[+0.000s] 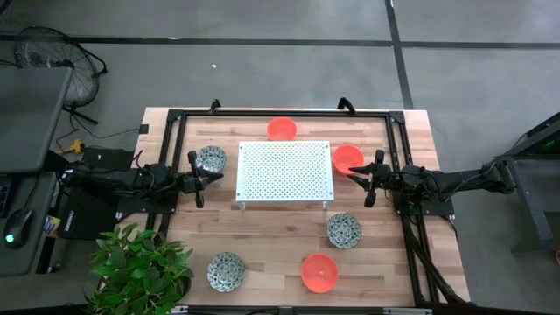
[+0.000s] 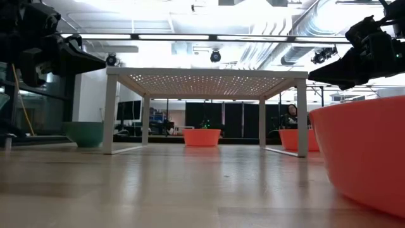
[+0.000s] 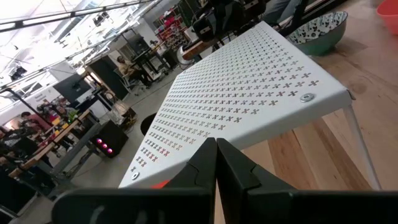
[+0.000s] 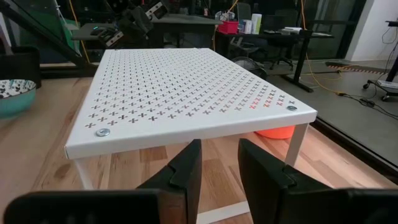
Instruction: Pick & Place Mini bowls
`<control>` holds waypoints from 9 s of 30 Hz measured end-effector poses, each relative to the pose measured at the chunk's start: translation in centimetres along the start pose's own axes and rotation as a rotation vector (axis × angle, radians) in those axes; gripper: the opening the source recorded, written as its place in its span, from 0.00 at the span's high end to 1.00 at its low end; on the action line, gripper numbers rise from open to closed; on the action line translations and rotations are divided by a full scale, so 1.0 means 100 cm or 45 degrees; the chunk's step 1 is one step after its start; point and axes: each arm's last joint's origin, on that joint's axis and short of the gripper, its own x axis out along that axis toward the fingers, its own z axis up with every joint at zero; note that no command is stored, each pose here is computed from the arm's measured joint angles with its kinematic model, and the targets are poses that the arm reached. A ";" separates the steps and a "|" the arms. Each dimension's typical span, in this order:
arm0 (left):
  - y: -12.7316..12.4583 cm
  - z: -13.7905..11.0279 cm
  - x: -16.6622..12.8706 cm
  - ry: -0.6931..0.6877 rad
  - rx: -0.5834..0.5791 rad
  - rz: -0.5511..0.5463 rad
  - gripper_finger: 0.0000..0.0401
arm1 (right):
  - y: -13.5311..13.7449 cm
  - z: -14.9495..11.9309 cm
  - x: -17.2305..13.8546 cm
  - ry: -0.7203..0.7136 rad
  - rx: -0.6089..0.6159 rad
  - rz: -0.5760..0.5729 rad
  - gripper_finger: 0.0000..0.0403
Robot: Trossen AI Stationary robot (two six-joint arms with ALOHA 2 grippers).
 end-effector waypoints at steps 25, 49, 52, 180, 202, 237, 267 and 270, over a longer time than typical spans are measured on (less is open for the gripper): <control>0.000 0.000 0.000 0.000 0.000 0.000 1.00 | 0.000 0.000 0.000 -0.001 0.001 0.000 0.77; 0.000 0.000 0.000 0.000 0.000 0.000 1.00 | 0.000 0.000 0.000 -0.001 0.001 0.000 0.77; 0.000 0.000 0.000 0.000 0.000 0.000 1.00 | 0.000 0.000 0.000 0.000 0.000 0.000 0.77; 0.136 0.149 0.040 0.360 -0.861 -0.094 0.65 | 0.000 0.000 0.000 0.000 0.000 0.000 0.77; 0.217 0.029 0.073 1.401 -0.901 -0.235 0.65 | 0.000 0.000 0.000 -0.001 0.001 0.000 0.77; 0.135 -0.004 0.113 1.944 -0.830 -0.294 0.65 | 0.000 0.000 0.000 0.000 0.001 0.000 0.77; 0.082 0.023 0.065 1.647 -0.466 -0.537 0.65 | 0.000 0.000 0.000 0.001 0.000 0.000 0.77; 0.078 0.020 0.060 1.607 -0.465 -0.550 0.65 | 0.000 0.000 0.000 0.001 0.000 0.000 0.77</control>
